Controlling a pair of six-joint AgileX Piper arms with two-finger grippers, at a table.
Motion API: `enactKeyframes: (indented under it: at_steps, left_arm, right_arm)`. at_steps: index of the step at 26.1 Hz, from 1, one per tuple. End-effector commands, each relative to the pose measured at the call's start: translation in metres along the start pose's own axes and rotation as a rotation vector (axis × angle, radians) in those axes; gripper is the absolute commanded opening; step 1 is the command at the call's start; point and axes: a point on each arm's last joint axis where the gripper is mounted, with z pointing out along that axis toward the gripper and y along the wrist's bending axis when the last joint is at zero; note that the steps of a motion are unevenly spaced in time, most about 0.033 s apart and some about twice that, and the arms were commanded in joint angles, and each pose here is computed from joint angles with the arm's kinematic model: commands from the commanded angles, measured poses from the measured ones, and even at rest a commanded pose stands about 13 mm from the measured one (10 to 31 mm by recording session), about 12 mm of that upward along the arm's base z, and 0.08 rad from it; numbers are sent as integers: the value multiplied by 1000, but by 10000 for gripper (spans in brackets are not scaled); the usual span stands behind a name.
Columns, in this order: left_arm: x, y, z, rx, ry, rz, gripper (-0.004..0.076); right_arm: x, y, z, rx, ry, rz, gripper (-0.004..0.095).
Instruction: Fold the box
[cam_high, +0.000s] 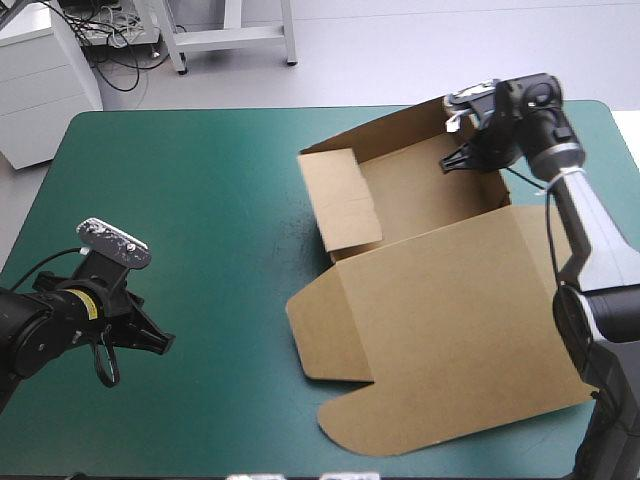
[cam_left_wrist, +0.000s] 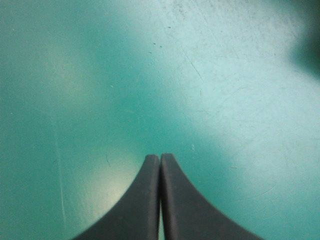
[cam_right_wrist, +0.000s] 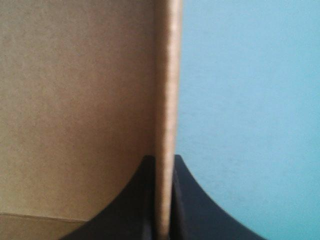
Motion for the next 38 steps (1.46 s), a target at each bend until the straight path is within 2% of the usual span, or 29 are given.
enactKeyframes:
  at_steps: [1,8,9,14,20,22,24,25,26,27,28,29,38]
  left_arm:
    - [-6,3,-8,-20,-82,-13,-32]
    - [-6,7,-9,-61,-83,2,-32]
    - [-7,7,-9,-61,-91,2,-32]
    - [-7,7,-9,-61,-97,2,-32]
    - [-9,7,-9,-62,-113,2,-32]
    - [-10,7,-9,-62,-128,3,-32]
    - [-10,7,-9,-62,-130,3,-32]
    - [-10,7,-9,-62,-130,3,-32]
    - [-10,7,-9,-62,-130,3,-32]
    - [-10,7,-9,-62,-128,3,-32]
    - [-10,7,-9,-62,-128,3,-32]
    - [-10,7,-9,-62,-128,3,-32]
    - [-10,4,-9,-38,-128,-6,-32]
  right_arm:
    - [13,-57,-45,105,-81,113,-23]
    - [50,-137,-47,145,-62,307,-23]
    - [61,-157,-48,152,-66,346,-23]
    - [91,-199,-55,187,-71,475,-23]
    - [119,-228,-61,218,-55,573,-3]
    - [122,-231,-61,223,-56,581,76]
    - [122,-231,-61,223,-56,581,223]
    - [121,-231,-61,217,-59,583,379]
    - [121,-230,-61,210,-58,585,617]
    - [121,-230,-61,207,-60,586,721]
    - [121,-230,-61,206,-61,588,896]
    - [121,-230,-61,205,-59,590,940]
    - [118,-225,-65,169,-84,601,923]
